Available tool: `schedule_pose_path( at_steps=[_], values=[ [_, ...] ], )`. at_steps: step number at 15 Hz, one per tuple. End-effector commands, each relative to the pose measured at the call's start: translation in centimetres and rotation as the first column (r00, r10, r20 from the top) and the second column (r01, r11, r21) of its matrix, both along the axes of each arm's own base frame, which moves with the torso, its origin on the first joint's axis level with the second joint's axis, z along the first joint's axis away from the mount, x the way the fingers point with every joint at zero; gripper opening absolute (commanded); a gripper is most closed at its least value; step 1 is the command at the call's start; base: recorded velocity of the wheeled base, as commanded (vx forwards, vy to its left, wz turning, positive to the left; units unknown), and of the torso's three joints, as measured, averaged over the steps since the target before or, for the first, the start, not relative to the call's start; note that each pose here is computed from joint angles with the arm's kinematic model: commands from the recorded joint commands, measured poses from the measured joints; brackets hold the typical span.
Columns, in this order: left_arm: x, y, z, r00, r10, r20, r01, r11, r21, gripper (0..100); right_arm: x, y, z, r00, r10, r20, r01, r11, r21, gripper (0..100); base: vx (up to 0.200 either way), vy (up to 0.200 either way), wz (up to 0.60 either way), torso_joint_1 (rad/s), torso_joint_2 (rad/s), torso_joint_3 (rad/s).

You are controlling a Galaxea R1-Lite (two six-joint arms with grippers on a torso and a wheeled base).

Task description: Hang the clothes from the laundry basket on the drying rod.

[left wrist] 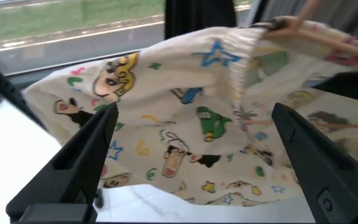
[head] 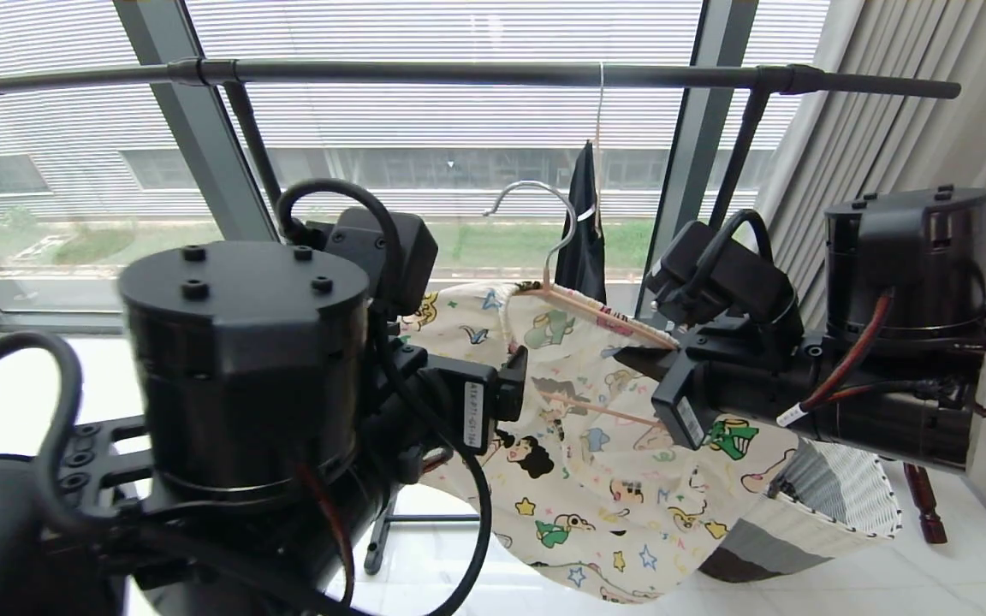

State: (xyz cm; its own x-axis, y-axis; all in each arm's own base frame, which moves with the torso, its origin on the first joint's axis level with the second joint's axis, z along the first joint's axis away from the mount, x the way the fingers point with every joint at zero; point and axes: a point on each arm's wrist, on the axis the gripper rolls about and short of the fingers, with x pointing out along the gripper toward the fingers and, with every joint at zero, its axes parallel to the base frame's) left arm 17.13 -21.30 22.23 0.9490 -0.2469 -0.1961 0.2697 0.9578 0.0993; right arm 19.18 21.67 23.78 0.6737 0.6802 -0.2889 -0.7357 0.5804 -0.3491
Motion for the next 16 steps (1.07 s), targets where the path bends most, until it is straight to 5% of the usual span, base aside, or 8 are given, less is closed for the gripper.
schedule_pose_path(
  at_steps=[1, 6, 7, 14, 16],
  values=[
    [1.2, -0.9, -1.6, 0.999, 0.033, -0.029, -0.031, 0.998, 0.048, 100, 0.1, 0.2, -0.2, 1.000, 0.002, -0.005, -0.002, 1.000, -0.005, 0, 0.000, 0.000, 0.00, 0.000, 0.00, 0.000],
    [1.4, -1.3, -1.5, 0.999, 0.033, -0.027, -0.032, 0.999, 0.044, 100, 0.1, 0.3, -0.4, 1.000, 0.004, -0.010, -0.005, 1.000, -0.009, 0, 0.000, 0.000, 0.00, 0.000, 0.00, 0.000],
    [1.4, -1.3, -1.5, 0.999, 0.033, -0.027, -0.032, 0.999, 0.043, 0, 0.1, 0.3, -0.4, 1.000, 0.004, -0.011, -0.005, 1.000, -0.010, 0, 0.000, 0.000, 0.00, 0.000, 0.00, 0.000],
    [0.9, -1.5, -1.7, 0.999, 0.014, -0.031, -0.012, 0.999, 0.048, 0, 0.1, 0.2, -0.4, 1.000, -0.006, -0.006, 0.006, 1.000, -0.010, 0, 0.000, 0.000, 0.00, 0.000, 0.00, 0.000],
    [-0.6, -2.6, -1.8, 0.998, -0.047, -0.042, 0.048, 0.999, 0.019, 0, -0.3, 0.8, 0.2, 0.999, -0.017, -0.043, 0.019, 0.998, 0.054, 0, 0.000, 0.000, 0.00, 0.000, 0.00, 0.000]
  ],
)
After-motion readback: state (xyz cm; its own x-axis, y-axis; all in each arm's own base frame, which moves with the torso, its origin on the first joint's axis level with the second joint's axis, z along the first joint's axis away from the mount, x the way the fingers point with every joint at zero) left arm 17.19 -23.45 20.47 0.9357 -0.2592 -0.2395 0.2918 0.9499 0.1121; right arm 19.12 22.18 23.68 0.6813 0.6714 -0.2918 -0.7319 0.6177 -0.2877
